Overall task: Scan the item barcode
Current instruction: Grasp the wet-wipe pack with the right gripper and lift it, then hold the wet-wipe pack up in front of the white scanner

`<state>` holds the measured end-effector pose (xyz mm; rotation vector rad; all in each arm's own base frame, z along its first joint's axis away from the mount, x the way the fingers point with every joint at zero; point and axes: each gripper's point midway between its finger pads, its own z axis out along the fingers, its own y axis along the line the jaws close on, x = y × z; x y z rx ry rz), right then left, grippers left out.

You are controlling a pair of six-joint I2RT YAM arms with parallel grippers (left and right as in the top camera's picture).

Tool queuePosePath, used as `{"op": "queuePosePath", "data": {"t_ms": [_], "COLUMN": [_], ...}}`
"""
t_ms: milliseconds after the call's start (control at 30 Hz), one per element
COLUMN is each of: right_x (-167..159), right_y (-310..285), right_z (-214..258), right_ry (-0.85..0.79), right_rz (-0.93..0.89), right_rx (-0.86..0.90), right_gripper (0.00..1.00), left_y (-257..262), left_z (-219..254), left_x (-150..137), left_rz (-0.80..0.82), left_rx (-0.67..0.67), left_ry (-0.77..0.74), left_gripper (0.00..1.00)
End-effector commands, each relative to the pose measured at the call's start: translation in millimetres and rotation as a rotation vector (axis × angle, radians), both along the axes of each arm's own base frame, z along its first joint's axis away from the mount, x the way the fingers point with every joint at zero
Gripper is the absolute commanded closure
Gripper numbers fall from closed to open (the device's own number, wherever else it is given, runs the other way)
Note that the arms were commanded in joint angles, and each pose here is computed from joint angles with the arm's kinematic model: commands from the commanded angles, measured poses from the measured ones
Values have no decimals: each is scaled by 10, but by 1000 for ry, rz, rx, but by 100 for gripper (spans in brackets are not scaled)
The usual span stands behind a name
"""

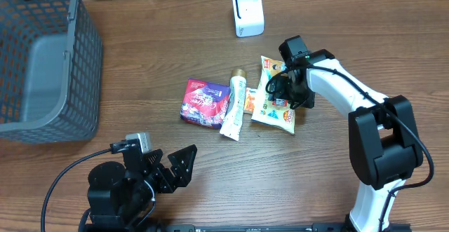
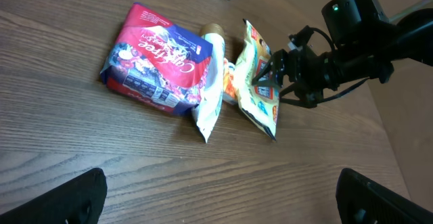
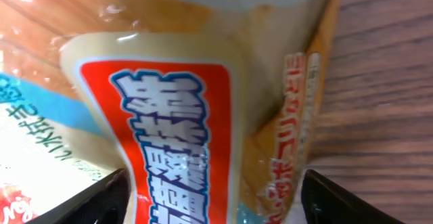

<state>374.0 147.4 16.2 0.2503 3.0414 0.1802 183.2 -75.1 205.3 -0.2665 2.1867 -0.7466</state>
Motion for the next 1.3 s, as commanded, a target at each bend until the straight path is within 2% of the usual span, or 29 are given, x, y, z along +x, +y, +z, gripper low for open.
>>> {"op": "queuePosePath", "data": {"t_ms": [0,167,267,333,400,467,667,733,1100,1267], "right_x": [-16,-20,-21,-27,-24,-8,182,342,900,1130], "right_y": [51,50,50,45,45,36,-220,-222,-9,237], "right_z": [-2,-34,-107,-134,-131,-101,260,450,735,868], "right_ry": [-5,2,13,19,18,15,-23,-78,-307,-403], "right_rz": [16,13,13,12,12,11,-14,-18,-40,-28], "right_rx": [-4,-6,-10,-13,-13,-19,-157,-173,-86,44], "right_gripper": [19,20,31,49,77,96,96,96,96,96], "left_y": [-3,-4,-3,-3,-3,-3,-4,-4,-3,-3], "left_z": [43,43,43,43,43,43,43,43,43,43], "left_x": [-4,-5,-4,-4,-4,-4,-5,-5,-4,-4], "left_rz": [3,3,3,3,3,3,3,3,3,3], "left_rx": [-12,-12,-12,-12,-12,-12,-12,-12,-12,-12], "left_ry": [-11,-11,-11,-11,-11,-11,-11,-11,-11,-11], "left_gripper": [0,0,0,0,0,0,0,0,0,0]}}
